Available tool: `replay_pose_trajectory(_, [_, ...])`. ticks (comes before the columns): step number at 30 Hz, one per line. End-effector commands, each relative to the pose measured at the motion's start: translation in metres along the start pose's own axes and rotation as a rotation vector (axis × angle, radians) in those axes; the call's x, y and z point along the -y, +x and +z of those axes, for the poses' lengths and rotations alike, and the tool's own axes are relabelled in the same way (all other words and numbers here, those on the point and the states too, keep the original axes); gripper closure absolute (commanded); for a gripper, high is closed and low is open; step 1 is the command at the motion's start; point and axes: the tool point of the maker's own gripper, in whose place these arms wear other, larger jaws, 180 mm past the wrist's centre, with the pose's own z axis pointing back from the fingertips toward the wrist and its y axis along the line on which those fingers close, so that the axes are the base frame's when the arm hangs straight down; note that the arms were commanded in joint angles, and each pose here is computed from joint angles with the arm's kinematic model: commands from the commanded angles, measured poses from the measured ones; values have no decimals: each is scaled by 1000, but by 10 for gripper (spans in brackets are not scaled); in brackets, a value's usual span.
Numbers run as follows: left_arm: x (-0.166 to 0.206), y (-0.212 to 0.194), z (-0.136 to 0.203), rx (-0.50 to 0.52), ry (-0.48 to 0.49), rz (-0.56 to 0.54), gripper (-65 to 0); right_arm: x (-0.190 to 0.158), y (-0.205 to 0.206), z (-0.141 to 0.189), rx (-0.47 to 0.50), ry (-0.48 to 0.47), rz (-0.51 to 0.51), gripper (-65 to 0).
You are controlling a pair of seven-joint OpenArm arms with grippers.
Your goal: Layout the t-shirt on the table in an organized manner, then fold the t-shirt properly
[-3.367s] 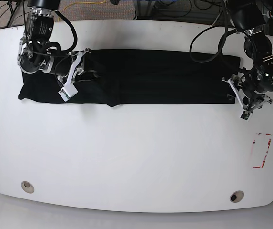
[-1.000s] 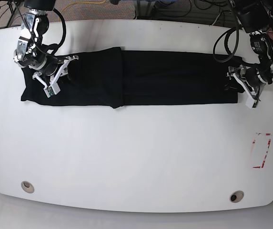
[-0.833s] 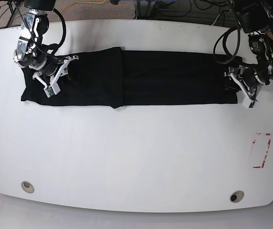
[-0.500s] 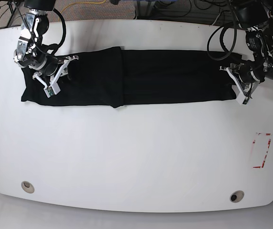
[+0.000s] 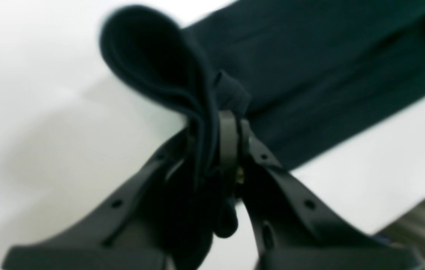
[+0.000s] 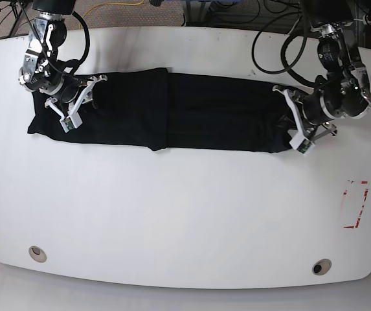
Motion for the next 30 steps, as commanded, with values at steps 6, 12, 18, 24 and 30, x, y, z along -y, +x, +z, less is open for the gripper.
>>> replay_pose_trajectory(6, [60, 65, -22, 122, -154, -114, -21, 3, -1, 2, -20, -10, 16, -160])
replay_pose_trajectory(12, [104, 95, -39, 159, -241, -157, -22, 3, -1, 2, -18, -10, 16, -160])
replay_pose_trajectory(18, [131, 117, -57, 169, -317, -150, -22, 4, 5, 2, -6, -12, 19, -160])
replay_pose_trajectory(24, [133, 117, -73, 126, -352, -149, -22, 5, 8, 2, 0, -14, 21, -160])
replay_pose_trajectory(30, [149, 123, -79, 149, -394, -169, -22, 6, 9, 2, 2, -16, 20, -160])
